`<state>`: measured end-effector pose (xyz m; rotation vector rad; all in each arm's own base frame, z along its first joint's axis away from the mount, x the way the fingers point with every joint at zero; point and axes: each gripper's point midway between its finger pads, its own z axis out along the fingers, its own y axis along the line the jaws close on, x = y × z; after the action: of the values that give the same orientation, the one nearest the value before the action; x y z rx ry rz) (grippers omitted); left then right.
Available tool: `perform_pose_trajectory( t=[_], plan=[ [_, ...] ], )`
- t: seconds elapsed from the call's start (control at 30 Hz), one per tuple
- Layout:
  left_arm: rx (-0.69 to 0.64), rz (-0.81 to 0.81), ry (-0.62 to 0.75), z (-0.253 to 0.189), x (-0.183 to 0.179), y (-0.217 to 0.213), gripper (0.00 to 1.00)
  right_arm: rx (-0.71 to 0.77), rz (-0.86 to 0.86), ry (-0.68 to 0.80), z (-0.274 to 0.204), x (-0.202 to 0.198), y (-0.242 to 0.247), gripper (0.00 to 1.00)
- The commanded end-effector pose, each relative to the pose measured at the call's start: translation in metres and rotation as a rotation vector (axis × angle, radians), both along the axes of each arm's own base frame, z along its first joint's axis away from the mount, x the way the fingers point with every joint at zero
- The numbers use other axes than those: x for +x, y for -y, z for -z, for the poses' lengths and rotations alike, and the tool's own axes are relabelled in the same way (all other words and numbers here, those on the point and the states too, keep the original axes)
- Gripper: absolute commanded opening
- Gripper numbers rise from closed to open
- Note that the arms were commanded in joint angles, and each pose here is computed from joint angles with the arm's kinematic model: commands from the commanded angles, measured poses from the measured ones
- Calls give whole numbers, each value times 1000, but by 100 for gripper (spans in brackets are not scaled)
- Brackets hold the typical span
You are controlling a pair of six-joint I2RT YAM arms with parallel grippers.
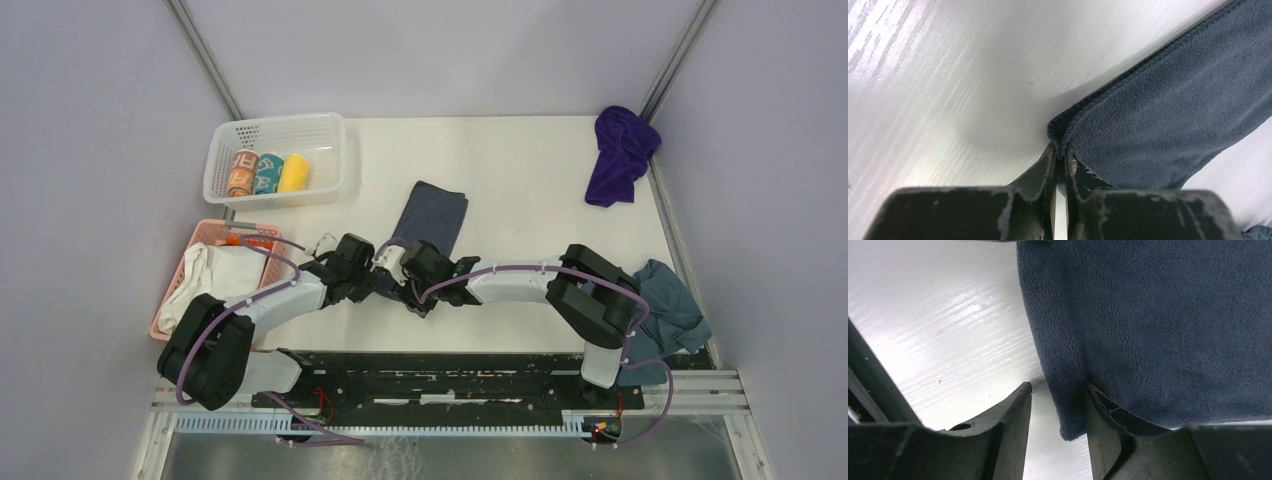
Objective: Roll the towels
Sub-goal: Roll the towel at the center of the board.
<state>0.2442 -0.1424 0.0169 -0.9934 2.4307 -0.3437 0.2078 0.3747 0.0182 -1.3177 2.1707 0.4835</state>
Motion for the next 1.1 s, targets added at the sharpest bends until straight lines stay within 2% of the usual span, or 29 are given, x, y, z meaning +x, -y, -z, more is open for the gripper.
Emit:
perform_pose_trajectory(
  t=[0.0, 0.1, 0.2, 0.4, 0.47, 0.6, 0.7, 0.8, 1.07],
  plan=[
    [1, 10, 44, -16, 12, 1, 14, -103, 33, 61, 7, 8, 23, 50],
    [-3, 12, 49, -19, 13, 0, 14, -88, 9, 83, -5, 5, 20, 48],
    [-9, 13, 54, -21, 14, 1, 14, -70, -2, 77, -11, 3, 16, 40],
    [-12, 23, 57, -24, 15, 2, 14, -62, -25, 29, -7, -3, 8, 8],
    [-4, 23, 58, -24, 16, 1, 15, -22, -48, -1, -14, -9, 0, 1],
    [11, 20, 65, -26, 17, -4, 19, 85, -80, -123, -33, -19, -16, 0],
    [19, 24, 68, -28, 19, -6, 22, 158, -93, -266, -41, -24, -22, 0],
    [22, 36, 73, -30, 21, -6, 24, 215, -72, -395, -43, -22, -23, 0],
    [27, 59, 87, -33, 30, -7, 30, 315, 46, -615, -31, -5, -13, 0]
  ],
)
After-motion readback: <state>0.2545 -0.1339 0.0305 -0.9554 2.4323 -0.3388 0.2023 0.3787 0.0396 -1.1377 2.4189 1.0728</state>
